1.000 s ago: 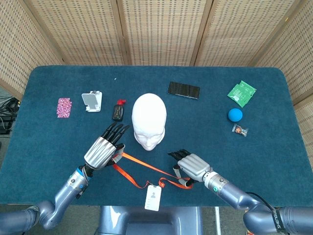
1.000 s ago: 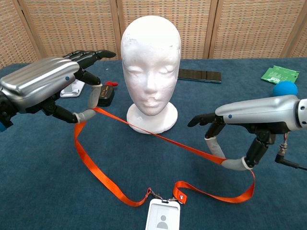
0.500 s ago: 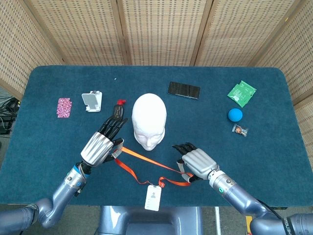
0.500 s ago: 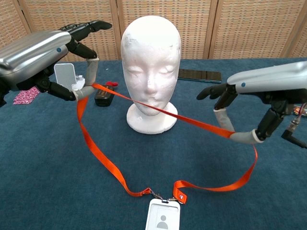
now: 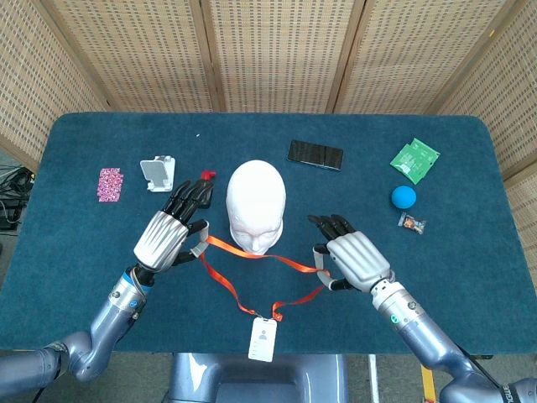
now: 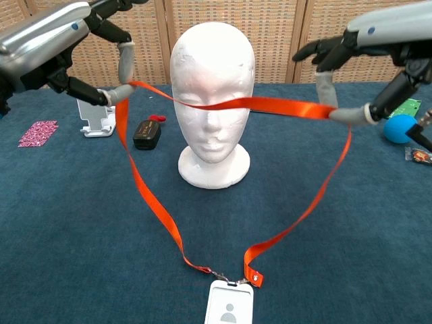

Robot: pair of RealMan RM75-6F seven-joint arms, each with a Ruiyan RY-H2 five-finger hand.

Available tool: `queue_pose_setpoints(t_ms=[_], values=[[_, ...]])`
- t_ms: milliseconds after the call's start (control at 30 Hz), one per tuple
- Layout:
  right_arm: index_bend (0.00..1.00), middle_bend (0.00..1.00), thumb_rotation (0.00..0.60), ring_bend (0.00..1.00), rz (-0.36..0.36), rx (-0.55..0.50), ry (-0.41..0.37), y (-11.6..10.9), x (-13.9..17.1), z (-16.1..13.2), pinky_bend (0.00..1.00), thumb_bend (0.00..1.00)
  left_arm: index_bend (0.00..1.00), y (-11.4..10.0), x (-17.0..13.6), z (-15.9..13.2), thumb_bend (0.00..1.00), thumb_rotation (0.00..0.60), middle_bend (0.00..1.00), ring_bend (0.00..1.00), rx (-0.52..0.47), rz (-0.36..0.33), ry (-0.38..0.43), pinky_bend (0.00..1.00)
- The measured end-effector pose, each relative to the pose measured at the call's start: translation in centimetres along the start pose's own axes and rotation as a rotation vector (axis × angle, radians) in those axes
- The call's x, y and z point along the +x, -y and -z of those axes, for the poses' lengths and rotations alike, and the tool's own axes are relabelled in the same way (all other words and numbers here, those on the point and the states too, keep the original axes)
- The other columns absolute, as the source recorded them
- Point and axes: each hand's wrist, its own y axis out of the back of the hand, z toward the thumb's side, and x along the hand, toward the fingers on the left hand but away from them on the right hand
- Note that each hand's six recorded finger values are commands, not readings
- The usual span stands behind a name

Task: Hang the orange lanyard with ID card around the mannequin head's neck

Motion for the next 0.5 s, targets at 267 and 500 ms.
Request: queue_pose_setpoints(t_ms=[267, 500], values=[[0.75, 0.04, 0.6, 0.0, 0.224, -0.063, -0.018, -3.4, -0.7, 0.3, 0.0, 0.63, 0.73, -2.2, 3.1, -0.5, 0.41, 0.6, 0.0, 0.0, -0.033, -0.03, -0.041, 0.0], [0.75, 0.04, 0.6, 0.0, 0.293, -0.089, 0.002, -5.5, -1.6, 0.7, 0.0, 0.63, 0.73, -4.2, 4.5, -0.4, 0.41, 0.6, 0.0, 0.0, -0.023, -0.048, -0.069, 0.0]])
